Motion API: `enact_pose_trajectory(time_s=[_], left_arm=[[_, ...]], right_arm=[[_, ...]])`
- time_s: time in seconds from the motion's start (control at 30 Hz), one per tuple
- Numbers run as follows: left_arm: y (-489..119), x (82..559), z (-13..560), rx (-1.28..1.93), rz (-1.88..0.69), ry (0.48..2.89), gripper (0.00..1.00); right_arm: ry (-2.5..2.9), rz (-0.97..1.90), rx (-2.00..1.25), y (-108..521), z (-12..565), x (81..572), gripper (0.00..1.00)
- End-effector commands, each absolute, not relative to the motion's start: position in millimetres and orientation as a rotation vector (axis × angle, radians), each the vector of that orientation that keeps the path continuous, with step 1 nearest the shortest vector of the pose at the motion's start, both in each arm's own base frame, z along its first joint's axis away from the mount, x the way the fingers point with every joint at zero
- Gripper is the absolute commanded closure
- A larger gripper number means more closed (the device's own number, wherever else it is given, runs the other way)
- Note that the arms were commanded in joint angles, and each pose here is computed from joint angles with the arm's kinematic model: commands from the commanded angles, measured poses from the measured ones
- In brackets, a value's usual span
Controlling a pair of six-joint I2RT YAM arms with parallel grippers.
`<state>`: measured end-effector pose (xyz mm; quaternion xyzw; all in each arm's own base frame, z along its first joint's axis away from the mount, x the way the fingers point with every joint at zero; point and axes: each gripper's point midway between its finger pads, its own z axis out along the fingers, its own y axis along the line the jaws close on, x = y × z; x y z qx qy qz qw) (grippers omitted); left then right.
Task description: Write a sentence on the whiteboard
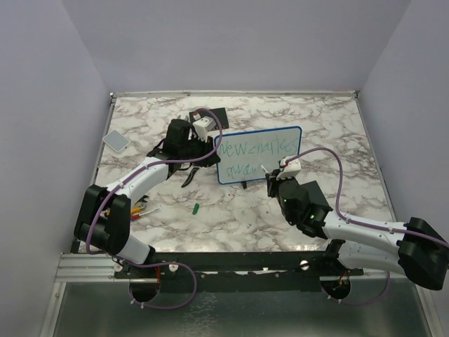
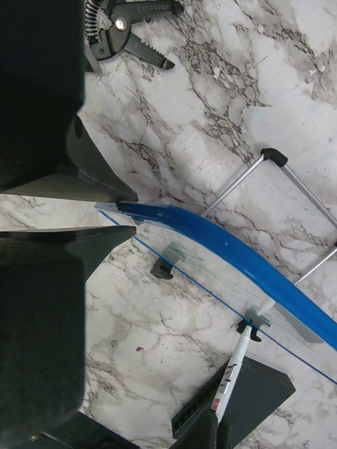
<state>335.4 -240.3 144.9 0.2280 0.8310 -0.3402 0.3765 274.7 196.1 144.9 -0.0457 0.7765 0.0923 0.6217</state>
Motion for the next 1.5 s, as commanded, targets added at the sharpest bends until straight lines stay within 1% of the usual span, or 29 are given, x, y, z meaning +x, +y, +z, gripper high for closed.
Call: enact_pose_trajectory(time_s=[0.0,0.7,1.17,1.47], left_arm=[[-242.2,334.5,159.4,0.586,-0.872,2.088,0.8],[-242.1,334.6,159.8,0.585,-0.872,2.087,0.8],[-242.2,335.0,159.2,0.585,-0.872,2.089,0.8],[-242.1,334.6,159.1,0.585,-0.872,2.089,0.8]], right_arm=[[1.754,0.196,-0.068,194.4,153.8,281.1,0.99],[1.848,0.264,-0.155,217.9,126.0,276.4,0.99],[1.757,0.267,-0.112,203.2,166.0,274.9,0.99],[1.714,0.215,-0.118,204.3,173.9,285.0,0.99]])
